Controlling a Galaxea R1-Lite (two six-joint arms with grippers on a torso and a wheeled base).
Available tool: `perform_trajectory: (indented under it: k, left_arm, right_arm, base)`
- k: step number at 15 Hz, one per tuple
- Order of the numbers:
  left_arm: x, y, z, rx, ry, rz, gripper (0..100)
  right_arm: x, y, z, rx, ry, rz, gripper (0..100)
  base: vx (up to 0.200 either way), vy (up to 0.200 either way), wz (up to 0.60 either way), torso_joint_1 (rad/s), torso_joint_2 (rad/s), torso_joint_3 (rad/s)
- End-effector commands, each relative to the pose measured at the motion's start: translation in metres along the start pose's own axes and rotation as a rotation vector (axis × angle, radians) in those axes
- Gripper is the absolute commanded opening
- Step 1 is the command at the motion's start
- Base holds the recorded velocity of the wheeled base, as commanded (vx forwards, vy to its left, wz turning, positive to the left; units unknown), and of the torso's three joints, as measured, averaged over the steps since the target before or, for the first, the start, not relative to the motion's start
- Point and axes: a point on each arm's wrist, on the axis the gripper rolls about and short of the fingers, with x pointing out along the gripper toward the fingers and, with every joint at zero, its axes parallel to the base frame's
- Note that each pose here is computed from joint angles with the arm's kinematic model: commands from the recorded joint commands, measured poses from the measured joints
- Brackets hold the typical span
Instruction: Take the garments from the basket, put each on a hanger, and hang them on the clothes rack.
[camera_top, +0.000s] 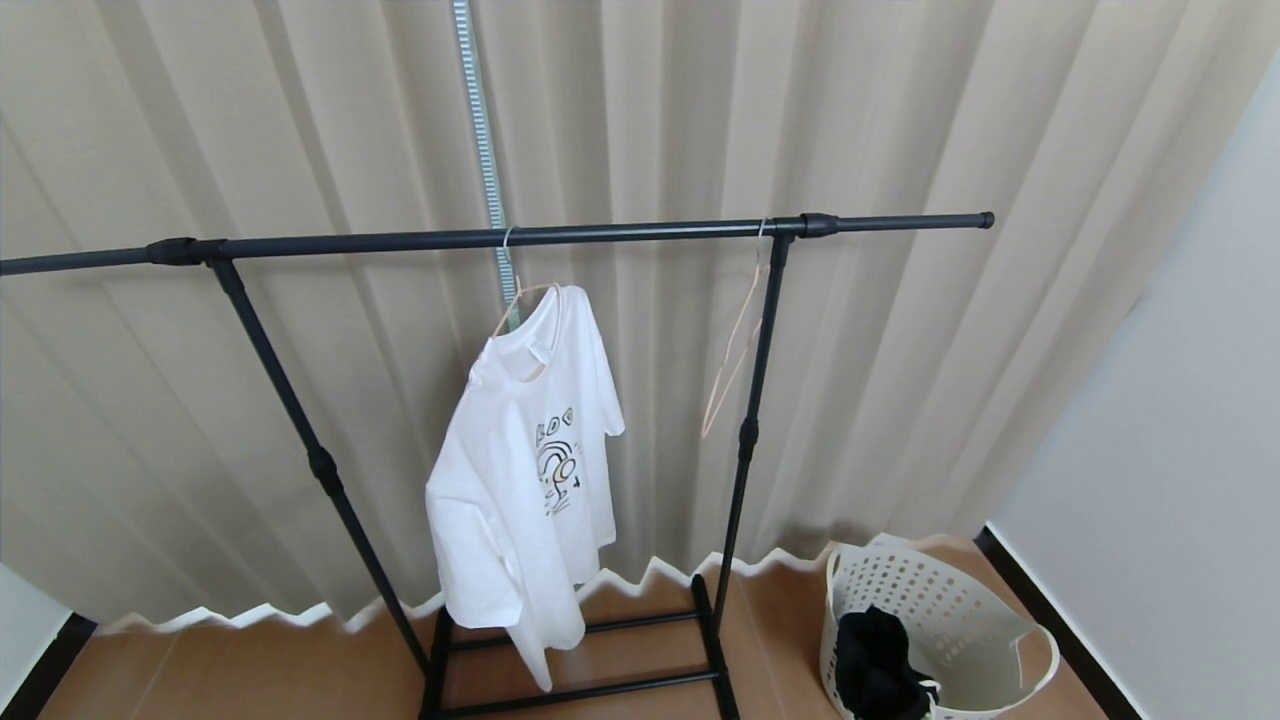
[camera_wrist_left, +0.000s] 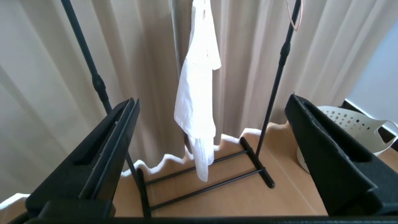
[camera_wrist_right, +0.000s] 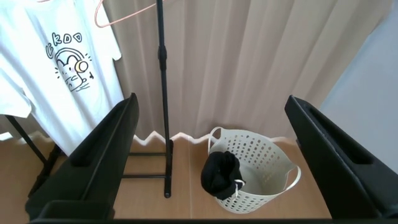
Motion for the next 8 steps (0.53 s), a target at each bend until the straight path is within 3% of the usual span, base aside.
perform_trajectory:
  k: [1, 8]
  left_arm:
    - [0.0001, 0.0000, 0.0001, 0.001, 0.000, -0.001, 100]
    - [0.0002, 0.0002, 0.0002, -0.004, 0.002, 0.005, 100]
  right_arm:
    - [0.0002, 0.0000, -0.0003, 0.000, 0.002, 0.001, 100]
    - [0.0002, 0.0000, -0.0003, 0.000, 0.002, 0.001, 100]
  base:
    - [0.000, 0.000, 0.00, -0.144, 0.34, 0.173]
    - [0.000, 0.000, 0.00, -0.149, 0.34, 0.189]
